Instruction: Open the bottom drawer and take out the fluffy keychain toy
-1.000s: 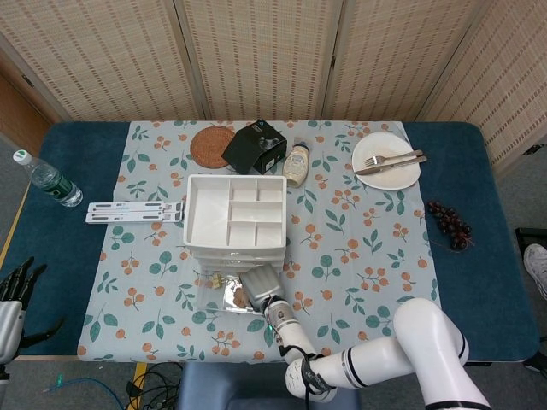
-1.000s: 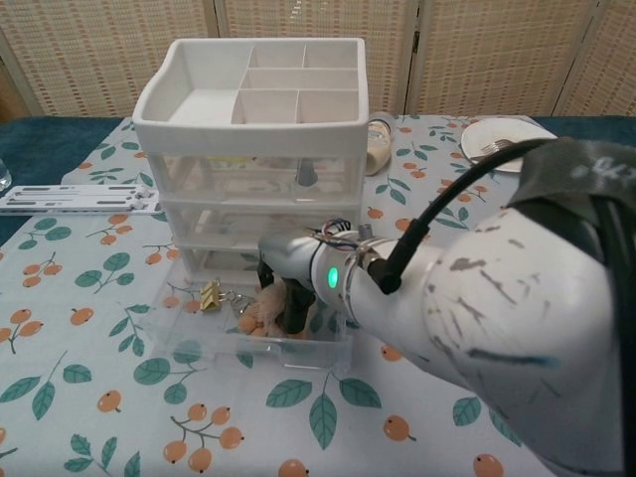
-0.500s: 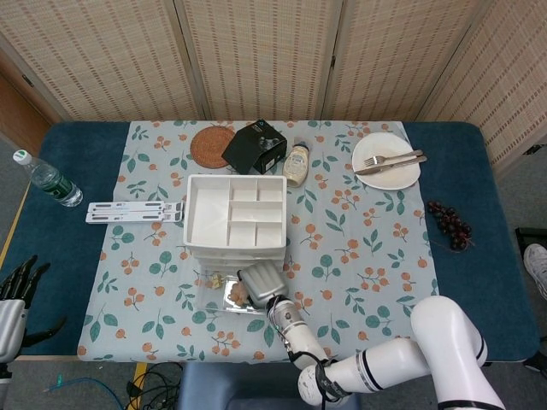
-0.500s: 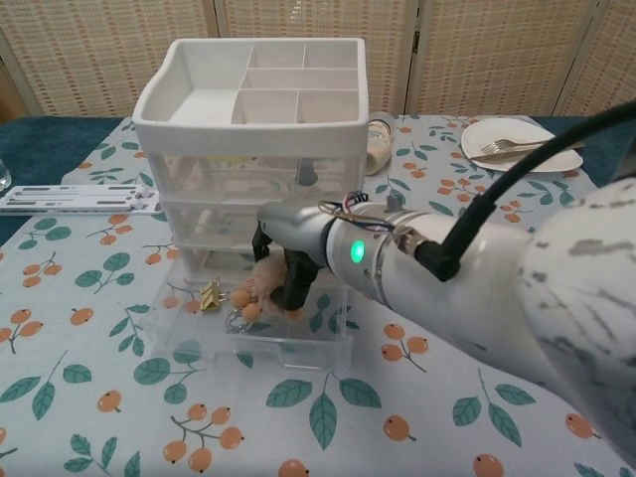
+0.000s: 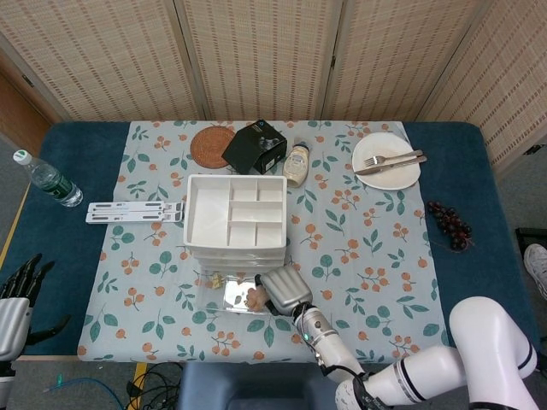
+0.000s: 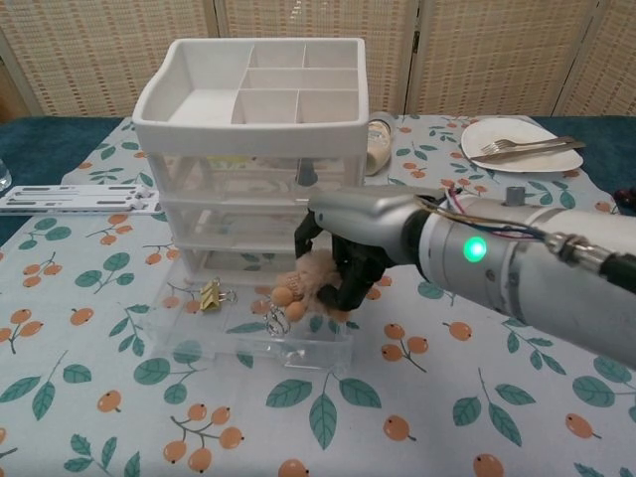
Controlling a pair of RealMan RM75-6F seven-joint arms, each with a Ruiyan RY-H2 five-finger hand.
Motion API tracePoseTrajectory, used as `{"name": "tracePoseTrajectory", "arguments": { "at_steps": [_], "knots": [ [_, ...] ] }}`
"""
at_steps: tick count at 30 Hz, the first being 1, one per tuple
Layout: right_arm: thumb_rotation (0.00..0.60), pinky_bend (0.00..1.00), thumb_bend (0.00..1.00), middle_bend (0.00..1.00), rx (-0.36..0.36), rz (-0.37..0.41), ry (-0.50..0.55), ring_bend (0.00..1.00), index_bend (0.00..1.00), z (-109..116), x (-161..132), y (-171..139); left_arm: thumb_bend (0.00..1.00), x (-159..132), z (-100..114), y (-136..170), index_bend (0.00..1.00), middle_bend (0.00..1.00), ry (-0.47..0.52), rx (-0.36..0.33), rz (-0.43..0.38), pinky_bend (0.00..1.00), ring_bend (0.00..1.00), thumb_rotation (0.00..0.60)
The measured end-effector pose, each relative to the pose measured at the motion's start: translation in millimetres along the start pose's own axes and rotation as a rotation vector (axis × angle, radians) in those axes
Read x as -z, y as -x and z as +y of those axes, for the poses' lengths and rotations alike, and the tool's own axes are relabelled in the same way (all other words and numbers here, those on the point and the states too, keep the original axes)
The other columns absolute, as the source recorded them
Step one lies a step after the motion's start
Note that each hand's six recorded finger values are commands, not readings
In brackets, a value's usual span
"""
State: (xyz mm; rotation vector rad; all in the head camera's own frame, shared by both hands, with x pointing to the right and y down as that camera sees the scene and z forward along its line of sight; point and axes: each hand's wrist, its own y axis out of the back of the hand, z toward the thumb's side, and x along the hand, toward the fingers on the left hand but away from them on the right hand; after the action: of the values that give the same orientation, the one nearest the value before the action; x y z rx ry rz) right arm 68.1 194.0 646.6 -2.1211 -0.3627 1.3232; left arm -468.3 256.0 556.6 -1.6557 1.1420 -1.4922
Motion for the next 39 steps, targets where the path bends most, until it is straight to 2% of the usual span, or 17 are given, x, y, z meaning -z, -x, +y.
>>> {"name": "tracePoseTrajectory", "arguments": {
  "at_steps": [7, 12, 25, 27, 29, 32, 36, 39],
  "knots": [
    [0.600, 1.00, 0.58, 0.98, 0.018, -0.026, 0.004, 1.00, 0.60, 0, 32, -29, 0.19, -6, -1, -3, 0.10, 0.00, 0.000, 0.002, -0.014, 0.12, 0.03, 0.600],
    [0.600, 1.00, 0.58, 0.98, 0.038, -0.097, 0.007, 1.00, 0.60, 3, 66, -41, 0.19, -11, -2, -5, 0.10, 0.00, -0.002, 0.006, -0.025, 0.12, 0.03, 0.600],
    [0.600, 1.00, 0.57, 0.98, 0.038, -0.264, -0.022, 1.00, 0.59, 0, 132, -16, 0.19, -17, -5, -8, 0.10, 0.00, -0.010, 0.018, -0.028, 0.11, 0.03, 0.600],
    [0.600, 1.00, 0.57, 0.97, 0.036, -0.279, -0.023, 1.00, 0.49, -1, 138, -11, 0.19, -17, -6, -9, 0.10, 0.00, -0.012, 0.020, -0.025, 0.11, 0.03, 0.600],
    [0.600, 1.00, 0.56, 0.96, 0.032, -0.284, -0.017, 1.00, 0.26, -3, 140, -7, 0.19, -17, -5, -9, 0.10, 0.00, -0.014, 0.020, -0.024, 0.12, 0.03, 0.600],
    [0.600, 1.00, 0.56, 0.95, 0.034, -0.284, 0.003, 1.00, 0.08, -4, 142, -5, 0.19, -17, -6, -10, 0.10, 0.00, -0.014, 0.021, -0.024, 0.12, 0.03, 0.600],
    [0.600, 1.00, 0.55, 0.91, 0.041, -0.280, 0.012, 1.00, 0.01, -5, 144, -8, 0.19, -19, -7, -11, 0.10, 0.00, -0.013, 0.024, -0.029, 0.12, 0.03, 0.600],
    [0.600, 1.00, 0.54, 0.87, 0.043, -0.273, 0.015, 1.00, 0.00, -3, 144, -13, 0.19, -21, -7, -13, 0.10, 0.00, -0.012, 0.024, -0.037, 0.12, 0.03, 0.600]
  ]
}}
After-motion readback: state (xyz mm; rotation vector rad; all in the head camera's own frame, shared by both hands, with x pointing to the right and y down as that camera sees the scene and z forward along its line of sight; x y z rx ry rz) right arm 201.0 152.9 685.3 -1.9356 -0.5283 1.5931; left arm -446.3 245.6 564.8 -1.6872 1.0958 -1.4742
